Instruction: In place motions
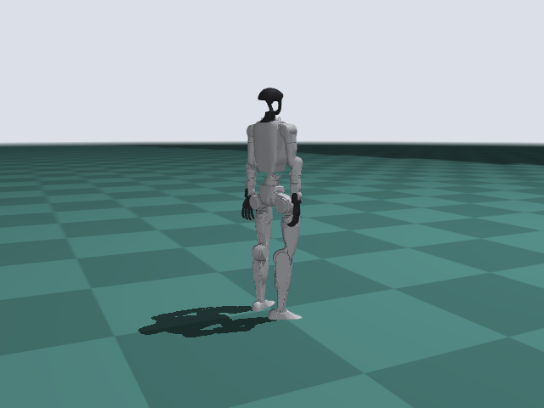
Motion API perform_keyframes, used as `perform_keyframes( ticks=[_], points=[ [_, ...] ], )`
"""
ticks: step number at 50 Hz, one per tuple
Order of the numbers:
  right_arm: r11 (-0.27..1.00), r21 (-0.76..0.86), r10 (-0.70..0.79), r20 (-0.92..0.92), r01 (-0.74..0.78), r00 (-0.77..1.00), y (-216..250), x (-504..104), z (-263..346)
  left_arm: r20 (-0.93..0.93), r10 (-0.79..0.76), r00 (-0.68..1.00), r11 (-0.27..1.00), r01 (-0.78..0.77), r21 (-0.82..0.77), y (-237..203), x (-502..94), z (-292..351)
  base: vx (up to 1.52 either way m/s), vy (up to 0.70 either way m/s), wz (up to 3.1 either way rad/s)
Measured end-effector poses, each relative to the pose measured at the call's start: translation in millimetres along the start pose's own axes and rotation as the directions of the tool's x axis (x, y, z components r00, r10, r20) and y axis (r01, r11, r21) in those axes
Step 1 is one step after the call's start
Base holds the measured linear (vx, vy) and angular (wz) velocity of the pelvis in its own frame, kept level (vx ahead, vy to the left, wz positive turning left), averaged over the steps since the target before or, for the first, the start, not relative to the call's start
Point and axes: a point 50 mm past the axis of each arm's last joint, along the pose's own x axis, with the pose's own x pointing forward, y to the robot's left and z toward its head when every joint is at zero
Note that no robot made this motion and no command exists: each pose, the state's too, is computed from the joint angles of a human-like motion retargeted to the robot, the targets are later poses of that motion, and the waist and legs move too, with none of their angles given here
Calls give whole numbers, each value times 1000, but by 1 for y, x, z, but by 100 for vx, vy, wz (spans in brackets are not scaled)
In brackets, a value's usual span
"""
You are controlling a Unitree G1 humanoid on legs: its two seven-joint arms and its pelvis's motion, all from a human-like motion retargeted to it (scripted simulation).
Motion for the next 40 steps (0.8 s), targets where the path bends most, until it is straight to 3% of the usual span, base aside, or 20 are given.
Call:
perform_keyframes(
  ticks=[40],
  points=[
    [1000, -3, 1, -2, -1, 1000, 0, 0, 0, 1, 1, 1000, 1000, -1, 3, 1, 0, 0, 0, 0, 0]
  ],
)
